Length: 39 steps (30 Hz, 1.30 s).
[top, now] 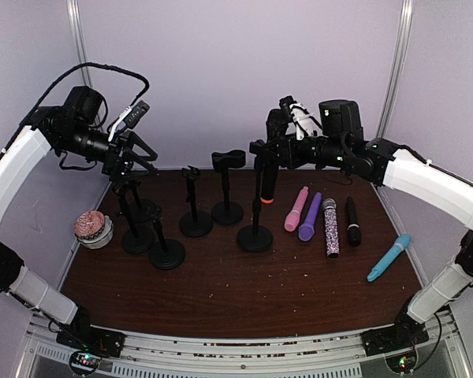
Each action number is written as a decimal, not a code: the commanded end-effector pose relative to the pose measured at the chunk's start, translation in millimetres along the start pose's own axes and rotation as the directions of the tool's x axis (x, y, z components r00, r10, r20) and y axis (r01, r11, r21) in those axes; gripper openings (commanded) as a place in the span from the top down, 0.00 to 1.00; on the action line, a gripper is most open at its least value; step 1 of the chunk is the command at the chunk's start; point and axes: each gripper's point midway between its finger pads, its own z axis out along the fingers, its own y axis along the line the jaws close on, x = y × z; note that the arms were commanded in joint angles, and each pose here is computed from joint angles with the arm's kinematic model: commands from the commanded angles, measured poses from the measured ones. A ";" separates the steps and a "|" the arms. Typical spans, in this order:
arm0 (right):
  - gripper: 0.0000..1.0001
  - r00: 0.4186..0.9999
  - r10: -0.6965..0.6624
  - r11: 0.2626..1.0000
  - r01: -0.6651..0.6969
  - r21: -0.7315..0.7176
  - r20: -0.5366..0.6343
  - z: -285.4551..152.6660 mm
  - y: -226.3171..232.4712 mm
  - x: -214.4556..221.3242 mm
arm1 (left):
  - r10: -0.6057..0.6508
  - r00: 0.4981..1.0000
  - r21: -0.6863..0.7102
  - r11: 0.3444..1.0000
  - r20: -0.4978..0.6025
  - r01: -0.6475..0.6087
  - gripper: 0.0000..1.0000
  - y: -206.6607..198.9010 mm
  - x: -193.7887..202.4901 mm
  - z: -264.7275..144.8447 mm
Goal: Remove the microphone from the stand
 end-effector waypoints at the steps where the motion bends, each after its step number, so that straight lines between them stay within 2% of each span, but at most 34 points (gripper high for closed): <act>1: 0.95 0.989 -0.012 0.978 0.042 -0.206 0.145 -29.0 63.1 -29.6 | 0.074 0.997 0.097 0.992 0.026 -0.076 0.03 -12.6 -0.6 16.3; 9: 0.96 0.980 -0.121 0.914 0.173 -0.367 0.160 -42.9 140.0 -13.5 | 0.210 0.978 0.186 0.961 -0.003 -0.206 0.02 -26.5 5.5 48.2; 17: 0.92 0.971 -0.182 0.864 0.235 -0.445 0.158 -43.1 169.9 4.1 | 0.386 0.923 0.239 0.895 0.005 -0.376 0.02 -32.1 12.3 69.7; 20: 0.80 0.975 -0.187 0.859 0.223 -0.461 0.124 -36.8 171.0 18.4 | 0.430 0.903 0.271 0.867 0.019 -0.419 0.02 -35.5 16.1 78.4; 24: 0.46 0.981 -0.174 0.869 0.194 -0.455 0.086 -32.6 168.0 28.7 | 0.465 0.885 0.313 0.835 0.039 -0.452 0.02 -41.7 15.0 92.2; 25: 0.35 0.982 -0.168 0.874 0.186 -0.449 0.081 -33.0 166.5 28.7 | 0.463 0.885 0.320 0.834 0.040 -0.451 0.04 -41.4 13.3 95.9; 27: 0.29 0.984 -0.155 0.883 0.176 -0.435 0.084 -37.4 163.4 25.5 | 0.456 0.889 0.332 0.833 0.040 -0.442 0.06 -40.5 10.3 102.7; 30: 0.29 0.985 -0.126 0.894 0.164 -0.417 0.118 -49.4 158.1 17.9 | 0.466 0.884 0.343 0.823 0.049 -0.453 0.09 -42.0 5.8 108.4; 33: 0.35 0.980 -0.090 0.898 0.158 -0.412 0.180 -66.1 154.2 8.1 | 0.471 0.880 0.358 0.814 0.055 -0.458 0.11 -47.6 4.4 112.6; 36: 0.44 0.981 -0.079 0.901 0.146 -0.408 0.178 -71.1 151.3 11.5 | 0.467 0.883 0.363 0.815 0.051 -0.452 0.14 -51.6 4.5 116.5; 39: 0.48 0.983 -0.072 0.896 0.138 -0.423 0.169 -72.6 153.2 13.8 | 0.462 0.885 0.356 0.819 0.056 -0.450 0.17 -51.5 1.3 117.6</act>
